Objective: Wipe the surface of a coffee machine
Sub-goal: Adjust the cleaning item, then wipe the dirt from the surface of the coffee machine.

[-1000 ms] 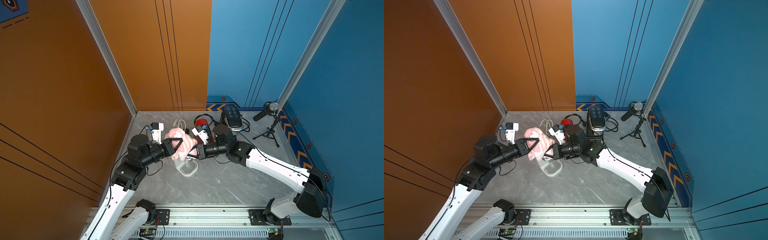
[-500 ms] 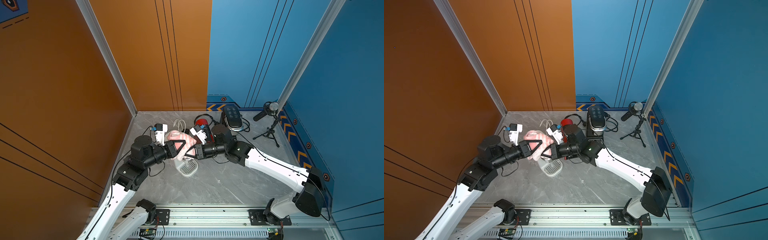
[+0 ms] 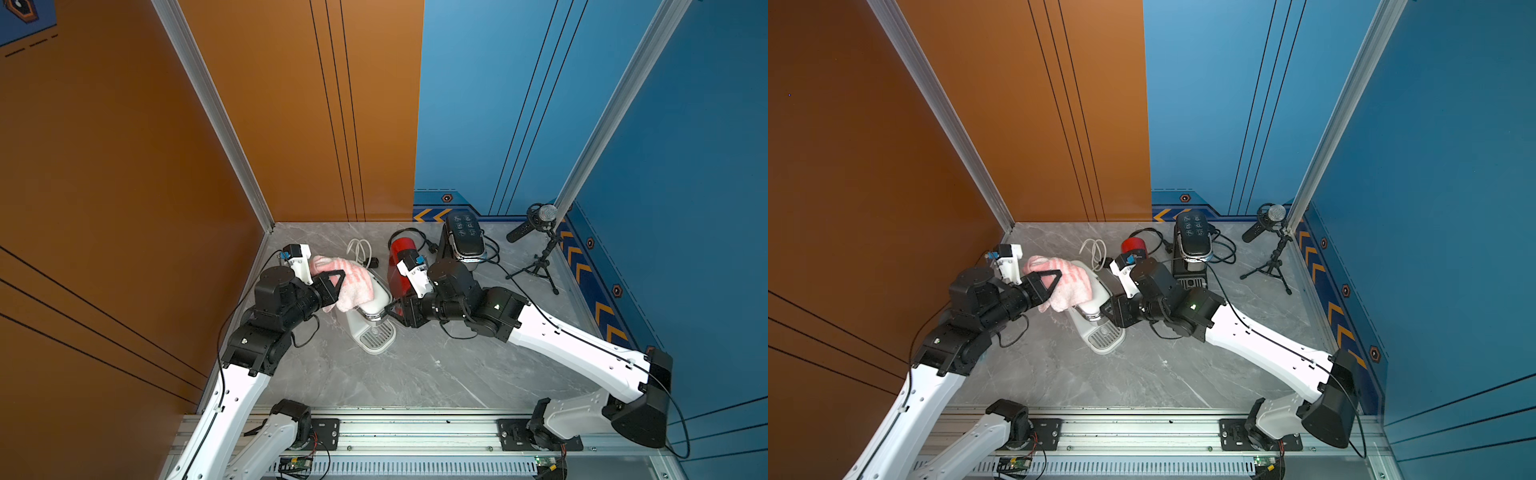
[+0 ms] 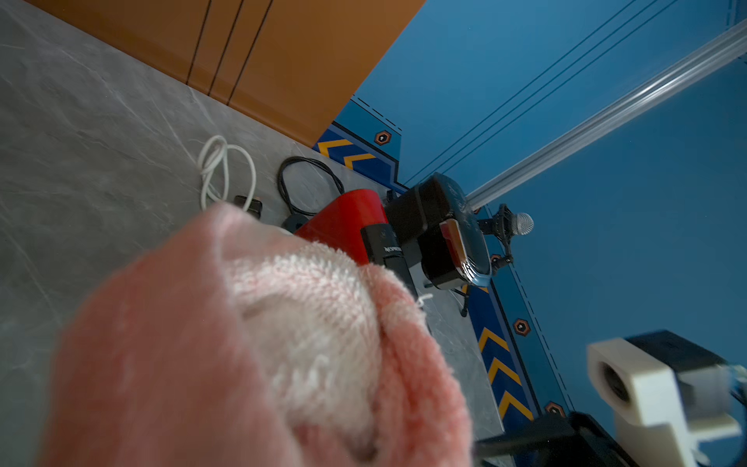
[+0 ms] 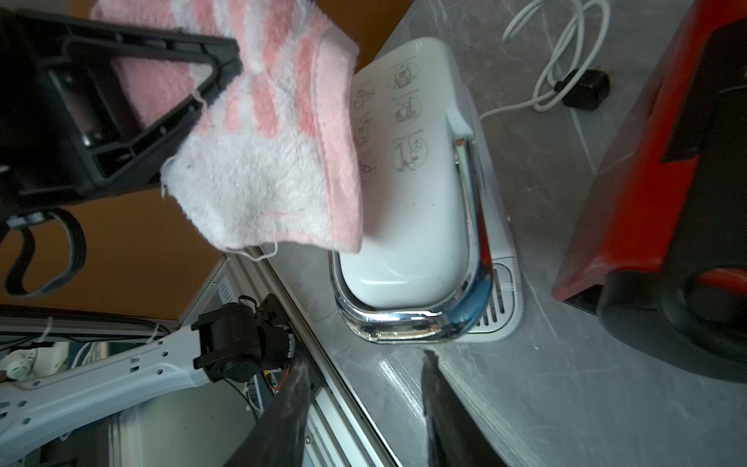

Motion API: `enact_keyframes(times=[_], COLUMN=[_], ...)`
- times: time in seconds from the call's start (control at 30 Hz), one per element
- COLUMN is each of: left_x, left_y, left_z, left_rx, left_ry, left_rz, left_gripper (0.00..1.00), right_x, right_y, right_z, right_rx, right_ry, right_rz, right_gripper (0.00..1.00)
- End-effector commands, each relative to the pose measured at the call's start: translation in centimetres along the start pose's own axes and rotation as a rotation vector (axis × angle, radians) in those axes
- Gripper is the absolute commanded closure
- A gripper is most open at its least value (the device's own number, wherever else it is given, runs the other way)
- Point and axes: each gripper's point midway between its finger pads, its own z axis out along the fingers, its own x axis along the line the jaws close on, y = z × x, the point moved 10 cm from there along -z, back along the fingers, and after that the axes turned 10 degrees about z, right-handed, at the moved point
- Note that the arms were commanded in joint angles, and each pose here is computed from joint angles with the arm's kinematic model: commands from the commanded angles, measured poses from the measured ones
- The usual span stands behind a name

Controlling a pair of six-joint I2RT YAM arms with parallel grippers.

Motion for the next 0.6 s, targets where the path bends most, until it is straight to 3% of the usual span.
enact_keyframes(times=[0.0,0.3,0.47,0.57], left_x=[0.4,1.9,4.3,5.8], left_y=[2.5,6.0,5.8,4.9], left_z=[0.2,3.4,6.3,7.3], left_rx=[-0.073,-0.172,-0.194,-0.188], left_ry=[0.108,0.188,0.186,0.203], left_rz=[0.078,0.129,0.125,0.104], left_gripper=[1.0,1.0,1.0,1.0], right_x=[-0.4,1.5,1.4,1.9], right_y=[-0.1,1.0,2.1,2.3], right_z=[-1.3,2.7,4.9,5.2], right_rx=[-0.052,-0.065,-0.076,-0.068], right_ry=[-0.194,-0.309,-0.429,-0.409], right_rz=[-0.137,-0.355,-0.437,-0.461], right_gripper=[0.52,0.47,0.39,0.37])
